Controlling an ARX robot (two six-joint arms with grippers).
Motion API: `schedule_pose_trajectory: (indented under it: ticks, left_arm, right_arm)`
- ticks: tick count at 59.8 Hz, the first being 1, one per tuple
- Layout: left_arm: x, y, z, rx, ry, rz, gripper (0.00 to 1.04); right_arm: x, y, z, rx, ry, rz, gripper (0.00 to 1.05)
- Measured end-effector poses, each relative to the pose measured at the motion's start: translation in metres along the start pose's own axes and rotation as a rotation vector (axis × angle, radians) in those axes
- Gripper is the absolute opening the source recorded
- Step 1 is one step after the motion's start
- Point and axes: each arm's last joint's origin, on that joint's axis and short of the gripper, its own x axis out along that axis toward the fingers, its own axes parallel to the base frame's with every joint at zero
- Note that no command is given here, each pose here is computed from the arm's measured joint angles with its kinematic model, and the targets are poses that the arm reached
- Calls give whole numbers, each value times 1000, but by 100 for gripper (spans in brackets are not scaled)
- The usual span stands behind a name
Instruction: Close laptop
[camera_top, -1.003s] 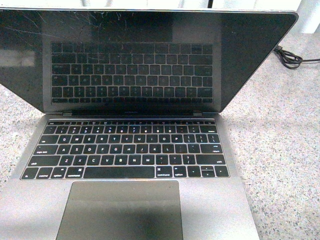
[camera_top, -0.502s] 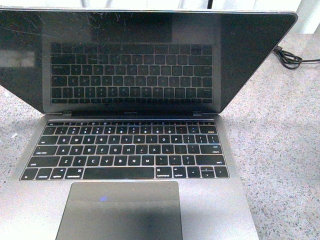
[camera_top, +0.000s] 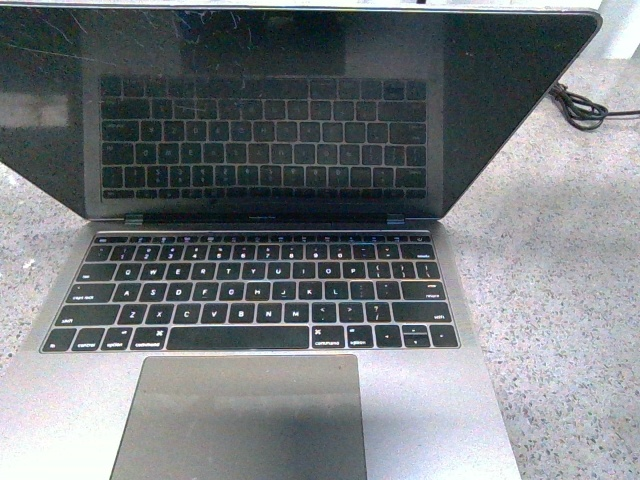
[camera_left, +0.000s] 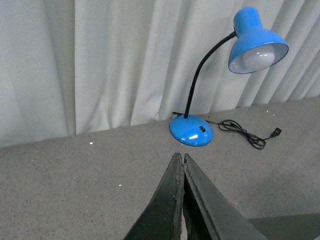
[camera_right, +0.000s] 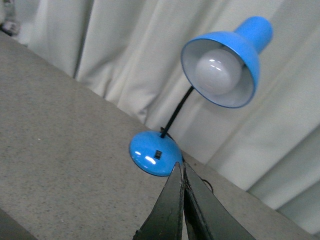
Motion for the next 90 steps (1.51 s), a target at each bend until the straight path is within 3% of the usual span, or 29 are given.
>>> schedule_pose_trajectory:
  ticks: [25, 35, 54, 63, 90]
  left_arm:
    - [52, -32, 2, 78, 46, -240, 4]
    - [64, -49, -10, 95, 66, -312, 4]
    - [64, -46, -48, 113, 134, -315, 4]
    - [59, -37, -61, 118, 158, -294, 4]
    - [41, -32, -71, 120, 155, -268, 4]
  right_arm:
    - [42, 19, 17, 89, 41, 264, 1]
    - [57, 30, 17, 169, 47, 357, 1]
    - [79, 49, 9, 251, 30, 421, 1]
    - [85, 70, -2, 298, 32, 464, 1]
    - [72, 119, -20, 417, 53, 517, 1]
